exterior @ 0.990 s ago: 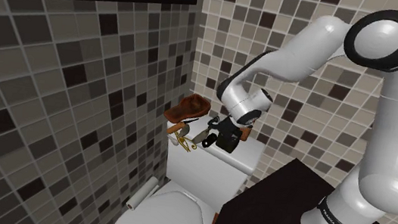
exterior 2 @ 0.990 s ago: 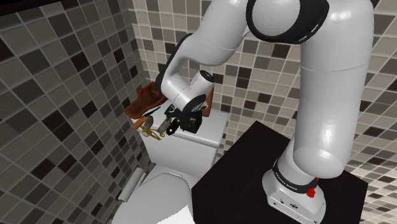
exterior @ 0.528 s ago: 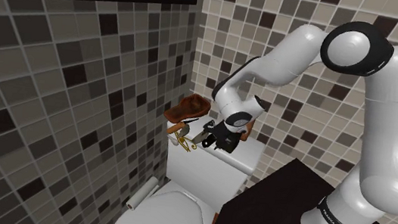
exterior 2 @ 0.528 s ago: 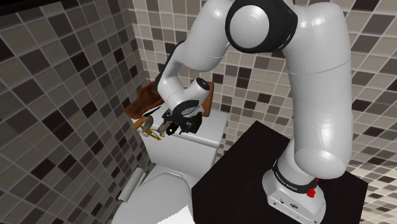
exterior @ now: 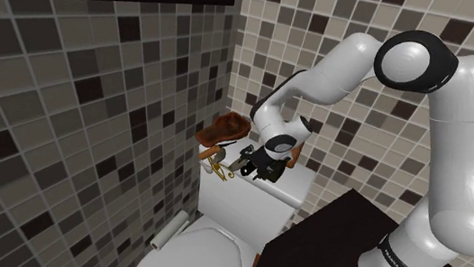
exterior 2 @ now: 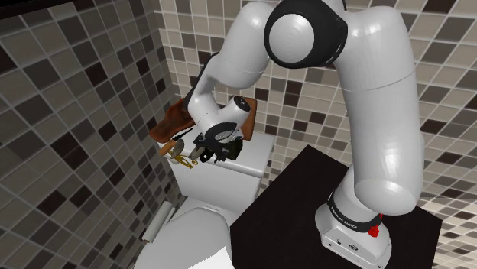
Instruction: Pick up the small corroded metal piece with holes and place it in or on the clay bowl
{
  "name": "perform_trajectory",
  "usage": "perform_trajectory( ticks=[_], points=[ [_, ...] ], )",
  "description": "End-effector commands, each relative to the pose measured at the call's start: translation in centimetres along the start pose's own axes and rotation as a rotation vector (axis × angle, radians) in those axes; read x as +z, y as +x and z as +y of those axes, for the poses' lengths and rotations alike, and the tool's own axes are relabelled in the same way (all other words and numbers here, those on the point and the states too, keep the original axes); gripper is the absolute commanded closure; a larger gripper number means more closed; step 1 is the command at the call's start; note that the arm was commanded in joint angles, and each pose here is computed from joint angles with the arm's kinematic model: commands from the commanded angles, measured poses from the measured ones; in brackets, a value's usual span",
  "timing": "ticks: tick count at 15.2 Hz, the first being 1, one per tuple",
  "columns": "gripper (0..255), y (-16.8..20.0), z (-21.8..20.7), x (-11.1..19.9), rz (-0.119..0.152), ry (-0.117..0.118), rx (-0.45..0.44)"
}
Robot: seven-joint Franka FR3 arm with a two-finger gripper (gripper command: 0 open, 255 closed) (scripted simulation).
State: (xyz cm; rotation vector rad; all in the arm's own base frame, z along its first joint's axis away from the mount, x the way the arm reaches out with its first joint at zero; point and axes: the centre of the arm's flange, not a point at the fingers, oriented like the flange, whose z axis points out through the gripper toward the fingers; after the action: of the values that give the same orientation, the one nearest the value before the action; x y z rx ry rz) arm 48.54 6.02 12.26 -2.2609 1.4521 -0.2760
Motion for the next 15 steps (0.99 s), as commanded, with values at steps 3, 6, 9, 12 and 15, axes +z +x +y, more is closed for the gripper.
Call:
perform_trajectory(
  ticks=[3, 6, 9, 12, 15],
  points=[
    [255, 0.0, 0.0, 0.0, 0.000, 0.000, 0.000],
    [255, 0.0, -0.1, 0.1, 0.000, 0.000, 0.000],
    [255, 0.3, -0.2, 0.2, -0.001, 0.000, 0.000],
    [255, 0.0, -0.2, -0.4, 0.000, 0.000, 0.000],
    [255, -0.1, -0.9, -1.8, 0.000, 0.000, 0.000]
  ],
)
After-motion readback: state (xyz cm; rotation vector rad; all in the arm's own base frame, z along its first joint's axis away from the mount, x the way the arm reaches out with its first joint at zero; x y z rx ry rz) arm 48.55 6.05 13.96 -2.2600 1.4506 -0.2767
